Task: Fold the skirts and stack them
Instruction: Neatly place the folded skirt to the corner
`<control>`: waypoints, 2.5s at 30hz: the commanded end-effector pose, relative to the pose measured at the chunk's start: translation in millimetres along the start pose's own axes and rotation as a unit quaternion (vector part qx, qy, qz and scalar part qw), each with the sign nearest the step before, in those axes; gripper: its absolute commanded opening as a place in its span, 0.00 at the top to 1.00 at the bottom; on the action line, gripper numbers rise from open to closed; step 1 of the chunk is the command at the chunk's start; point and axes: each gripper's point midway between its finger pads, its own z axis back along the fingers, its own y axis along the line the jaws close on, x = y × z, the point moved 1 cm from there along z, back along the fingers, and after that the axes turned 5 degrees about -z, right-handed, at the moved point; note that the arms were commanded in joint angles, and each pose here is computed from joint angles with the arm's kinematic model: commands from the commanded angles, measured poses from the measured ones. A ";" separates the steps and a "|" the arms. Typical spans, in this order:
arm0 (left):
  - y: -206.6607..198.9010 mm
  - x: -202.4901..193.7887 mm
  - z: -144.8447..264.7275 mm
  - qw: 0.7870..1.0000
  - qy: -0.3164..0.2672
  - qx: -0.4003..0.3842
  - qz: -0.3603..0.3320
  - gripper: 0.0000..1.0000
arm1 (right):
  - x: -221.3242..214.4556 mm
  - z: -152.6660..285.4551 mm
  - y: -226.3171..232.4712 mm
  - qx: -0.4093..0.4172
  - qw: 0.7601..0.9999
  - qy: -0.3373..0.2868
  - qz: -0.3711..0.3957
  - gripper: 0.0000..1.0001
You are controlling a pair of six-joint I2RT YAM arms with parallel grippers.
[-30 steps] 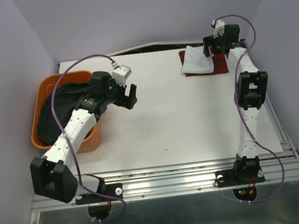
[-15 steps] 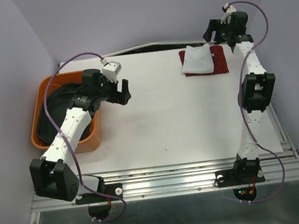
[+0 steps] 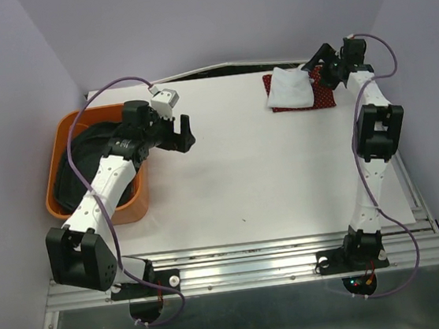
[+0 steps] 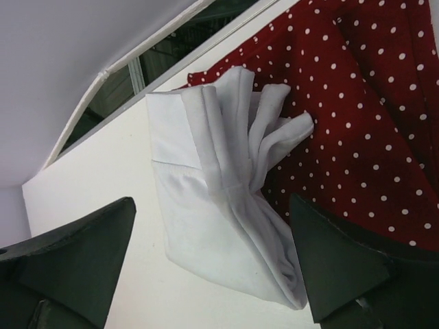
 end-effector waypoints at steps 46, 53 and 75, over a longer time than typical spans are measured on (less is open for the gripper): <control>-1.9 -11.9 -14.0 1.000 0.009 -0.025 0.011 0.02 | 40.9 -63.8 18.8 0.156 0.963 -0.127 0.181 0.54; -0.1 -12.5 -15.6 1.000 0.014 -0.024 0.011 0.02 | 60.8 -77.0 -13.2 0.081 0.946 -0.187 0.251 0.46; 92.9 105.6 117.3 0.982 -0.106 0.158 -0.009 0.02 | 81.3 159.2 174.0 0.185 0.867 -0.249 0.390 0.00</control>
